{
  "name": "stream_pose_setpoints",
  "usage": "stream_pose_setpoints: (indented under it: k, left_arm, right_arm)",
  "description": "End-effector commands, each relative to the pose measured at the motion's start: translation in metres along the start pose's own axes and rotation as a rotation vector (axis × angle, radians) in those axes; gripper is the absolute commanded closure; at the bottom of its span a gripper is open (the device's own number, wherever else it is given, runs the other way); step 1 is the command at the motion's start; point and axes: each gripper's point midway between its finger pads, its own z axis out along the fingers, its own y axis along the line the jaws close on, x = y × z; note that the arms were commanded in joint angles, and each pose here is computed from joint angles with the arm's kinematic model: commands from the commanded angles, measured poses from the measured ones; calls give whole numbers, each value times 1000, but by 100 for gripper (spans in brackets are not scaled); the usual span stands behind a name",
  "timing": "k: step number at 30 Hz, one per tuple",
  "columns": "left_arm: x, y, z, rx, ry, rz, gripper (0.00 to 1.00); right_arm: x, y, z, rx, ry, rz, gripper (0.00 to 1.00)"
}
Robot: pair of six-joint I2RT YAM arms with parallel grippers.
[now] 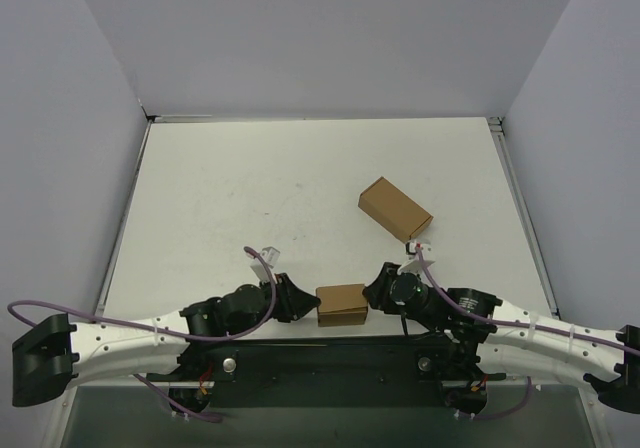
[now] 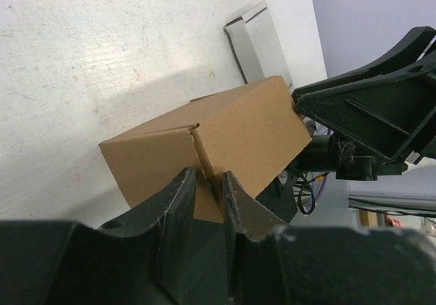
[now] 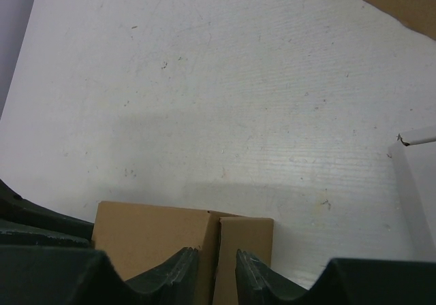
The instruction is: Fold the paper box
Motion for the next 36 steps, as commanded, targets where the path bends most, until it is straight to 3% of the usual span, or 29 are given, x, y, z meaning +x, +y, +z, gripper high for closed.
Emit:
stream_pose_setpoints:
  k: [1, 15, 17, 22, 27, 36]
  left_arm:
    - [20, 46, -3, -166, 97, 150, 69]
    - [26, 65, -8, -229, 146, 259, 75]
    - [27, 66, -7, -227, 151, 269, 75]
    - [9, 46, -6, -190, 86, 277, 74]
    - [-15, 14, -7, -142, 28, 307, 64]
    - [-30, -14, -6, -105, 3, 313, 45]
  right_arm:
    - [20, -27, 3, 89, 72, -57, 71]
    - [63, -75, 2, 237, 227, -156, 85]
    - [65, -75, 1, 230, 230, -153, 85]
    - [40, -46, -4, 140, 166, -126, 71]
    - [25, -19, -11, 80, 177, -143, 62]
    - [15, 3, -9, 18, 172, -117, 60]
